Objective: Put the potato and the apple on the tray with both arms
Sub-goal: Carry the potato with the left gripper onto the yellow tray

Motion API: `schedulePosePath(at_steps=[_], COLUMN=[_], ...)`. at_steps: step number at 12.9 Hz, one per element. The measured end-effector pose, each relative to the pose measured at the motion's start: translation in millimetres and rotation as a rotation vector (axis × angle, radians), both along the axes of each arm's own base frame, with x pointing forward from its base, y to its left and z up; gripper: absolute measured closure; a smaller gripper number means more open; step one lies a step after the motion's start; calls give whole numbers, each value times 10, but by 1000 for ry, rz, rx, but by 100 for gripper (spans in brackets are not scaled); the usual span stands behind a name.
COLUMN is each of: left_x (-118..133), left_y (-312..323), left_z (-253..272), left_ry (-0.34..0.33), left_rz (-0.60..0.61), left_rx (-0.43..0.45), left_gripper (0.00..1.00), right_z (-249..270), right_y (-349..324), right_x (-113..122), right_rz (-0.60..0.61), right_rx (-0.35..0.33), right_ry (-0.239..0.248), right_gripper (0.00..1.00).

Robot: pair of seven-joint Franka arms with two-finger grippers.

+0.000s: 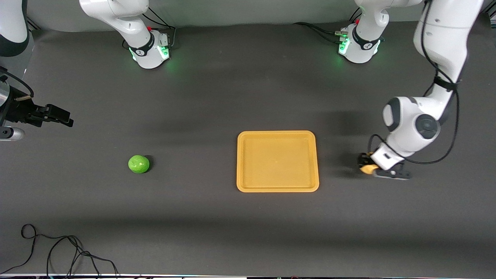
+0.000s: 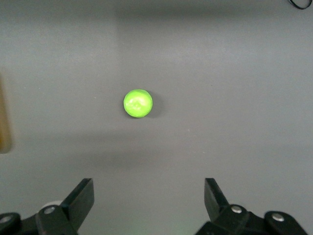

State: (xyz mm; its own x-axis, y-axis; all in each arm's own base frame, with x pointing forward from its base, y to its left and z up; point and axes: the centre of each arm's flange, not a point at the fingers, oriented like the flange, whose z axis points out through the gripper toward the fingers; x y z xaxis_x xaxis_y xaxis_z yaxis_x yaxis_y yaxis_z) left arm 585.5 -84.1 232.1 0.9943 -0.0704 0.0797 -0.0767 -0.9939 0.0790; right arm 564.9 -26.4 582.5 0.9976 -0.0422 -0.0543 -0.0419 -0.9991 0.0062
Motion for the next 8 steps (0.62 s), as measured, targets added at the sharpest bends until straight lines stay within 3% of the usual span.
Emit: schedulePosePath(at_steps=[4,8], left_x=[-86,-147], left_y=[-1294,-1936], left_z=[477,437], left_ry=[41,54], left_rz=[82,150], left_rx=[-24,-35], left_gripper=[31,31], right_z=[-1,-8], right_y=[-5,-10], right_x=[0,1], right_rz=[-1,-2], right_rx=[0,0], right_ry=[0,2], right_gripper=[0,0])
